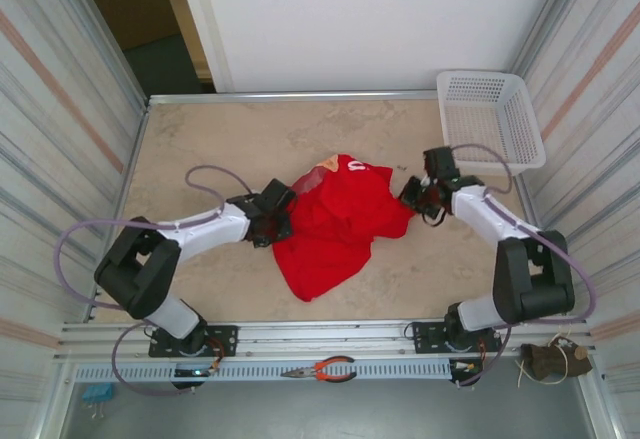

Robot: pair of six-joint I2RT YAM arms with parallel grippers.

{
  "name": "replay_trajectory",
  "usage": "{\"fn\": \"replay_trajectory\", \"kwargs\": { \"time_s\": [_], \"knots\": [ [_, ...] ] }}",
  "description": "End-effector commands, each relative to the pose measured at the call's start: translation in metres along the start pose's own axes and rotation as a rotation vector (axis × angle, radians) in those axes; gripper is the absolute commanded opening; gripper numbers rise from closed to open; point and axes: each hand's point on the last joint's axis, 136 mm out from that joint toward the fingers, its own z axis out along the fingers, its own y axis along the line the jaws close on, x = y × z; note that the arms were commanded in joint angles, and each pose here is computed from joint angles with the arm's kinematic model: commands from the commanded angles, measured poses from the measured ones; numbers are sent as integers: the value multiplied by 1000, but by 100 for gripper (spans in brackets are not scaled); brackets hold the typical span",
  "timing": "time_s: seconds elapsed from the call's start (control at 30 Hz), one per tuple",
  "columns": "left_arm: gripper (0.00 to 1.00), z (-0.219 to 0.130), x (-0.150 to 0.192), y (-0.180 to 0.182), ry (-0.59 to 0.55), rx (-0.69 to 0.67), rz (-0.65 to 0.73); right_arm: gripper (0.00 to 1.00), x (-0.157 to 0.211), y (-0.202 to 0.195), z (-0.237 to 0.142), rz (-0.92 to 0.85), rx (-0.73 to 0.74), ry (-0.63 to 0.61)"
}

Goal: Fold the inside-out t-shirt

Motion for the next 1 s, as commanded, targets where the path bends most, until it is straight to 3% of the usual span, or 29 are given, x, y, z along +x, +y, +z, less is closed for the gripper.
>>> {"fn": "replay_trajectory", "kwargs": {
  "time_s": [0.0, 0.1, 0.23, 0.3, 0.47, 0.6, 0.7, 0.83, 0.97],
  "knots": [
    [0, -66, -66, -7, -205, 61, 4, 0, -86, 81, -126, -78, -251, -320],
    [0, -130, -115, -12, -355, 193, -46, 0, -133, 117, -227, -101, -352, -551],
    [4, -209, -170, -12, -541, 406, -112, 0, -161, 137, -322, -90, -434, -768],
    [13, -243, -192, -8, -618, 501, -155, 0, -167, 144, -348, -86, -472, -814],
    [14, -277, -219, 2, -675, 586, -185, 0, -169, 160, -363, -88, -564, -804],
    [20, -259, -219, 15, -633, 570, -243, 0, -169, 168, -362, -98, -605, -780],
    [43, -232, -204, 5, -557, 625, -251, 0, -168, 175, -349, -111, -640, -717],
    [59, -186, -165, -21, -454, 596, -185, 0, -162, 180, -336, -128, -657, -671],
    [64, -136, -119, -65, -350, 599, -109, 0, -155, 183, -333, -142, -668, -658]
  ]
}}
